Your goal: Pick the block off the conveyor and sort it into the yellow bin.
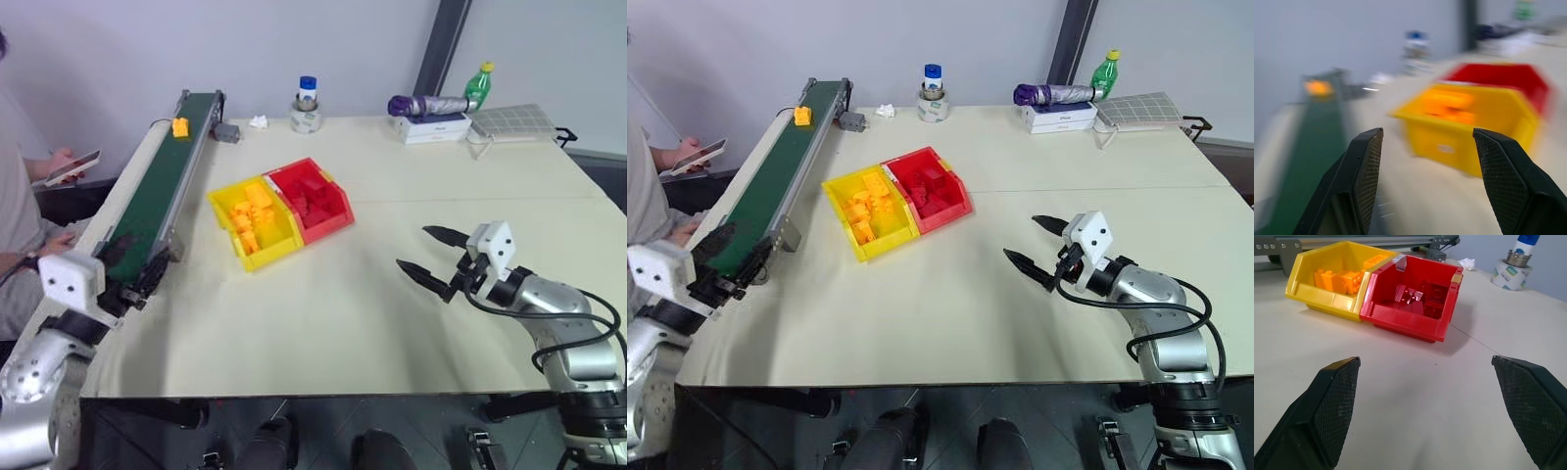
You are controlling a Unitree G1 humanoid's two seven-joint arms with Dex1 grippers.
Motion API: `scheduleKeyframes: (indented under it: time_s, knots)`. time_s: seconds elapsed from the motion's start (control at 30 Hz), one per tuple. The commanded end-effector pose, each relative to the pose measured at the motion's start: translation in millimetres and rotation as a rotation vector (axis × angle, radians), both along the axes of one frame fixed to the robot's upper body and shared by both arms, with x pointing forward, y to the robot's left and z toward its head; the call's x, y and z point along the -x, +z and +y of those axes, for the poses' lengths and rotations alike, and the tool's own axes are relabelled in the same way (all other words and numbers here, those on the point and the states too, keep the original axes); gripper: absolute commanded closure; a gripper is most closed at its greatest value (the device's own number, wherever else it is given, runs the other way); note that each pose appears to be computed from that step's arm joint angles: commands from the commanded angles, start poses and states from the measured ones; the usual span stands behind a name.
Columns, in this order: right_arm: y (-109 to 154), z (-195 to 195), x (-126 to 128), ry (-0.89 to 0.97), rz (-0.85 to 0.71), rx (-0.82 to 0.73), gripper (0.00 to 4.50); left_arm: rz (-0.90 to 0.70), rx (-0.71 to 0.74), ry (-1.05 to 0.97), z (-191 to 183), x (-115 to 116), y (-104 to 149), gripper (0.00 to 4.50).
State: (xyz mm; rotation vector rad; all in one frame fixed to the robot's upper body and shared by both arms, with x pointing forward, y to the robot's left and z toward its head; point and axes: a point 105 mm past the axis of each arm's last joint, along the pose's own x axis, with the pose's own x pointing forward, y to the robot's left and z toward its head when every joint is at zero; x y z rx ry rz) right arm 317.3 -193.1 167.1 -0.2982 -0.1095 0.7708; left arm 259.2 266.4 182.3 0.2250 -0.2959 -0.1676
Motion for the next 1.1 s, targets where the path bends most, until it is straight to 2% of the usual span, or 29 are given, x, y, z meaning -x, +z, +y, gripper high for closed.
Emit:
scheduleKeyframes:
  time_s: [0.03, 0.17, 0.27, 1.1]
  knots:
    - [9, 4, -1, 0.015, -0.041, -0.009, 0.00, -0.048, -0.004, 0.124, -1, 14, 2, 1.43]
    - [9, 6, -4, 0.029, -0.041, -0.010, 0.00, -0.034, 0.090, 0.295, 18, 24, -7, 1.43]
    - [9, 7, -6, 0.034, -0.040, -0.011, 0.00, -0.025, 0.132, 0.351, 25, 25, -9, 1.43]
    - [7, 9, -3, 0.044, -0.047, -0.017, 0.00, -0.039, 0.185, 0.392, 40, 6, 4, 1.43]
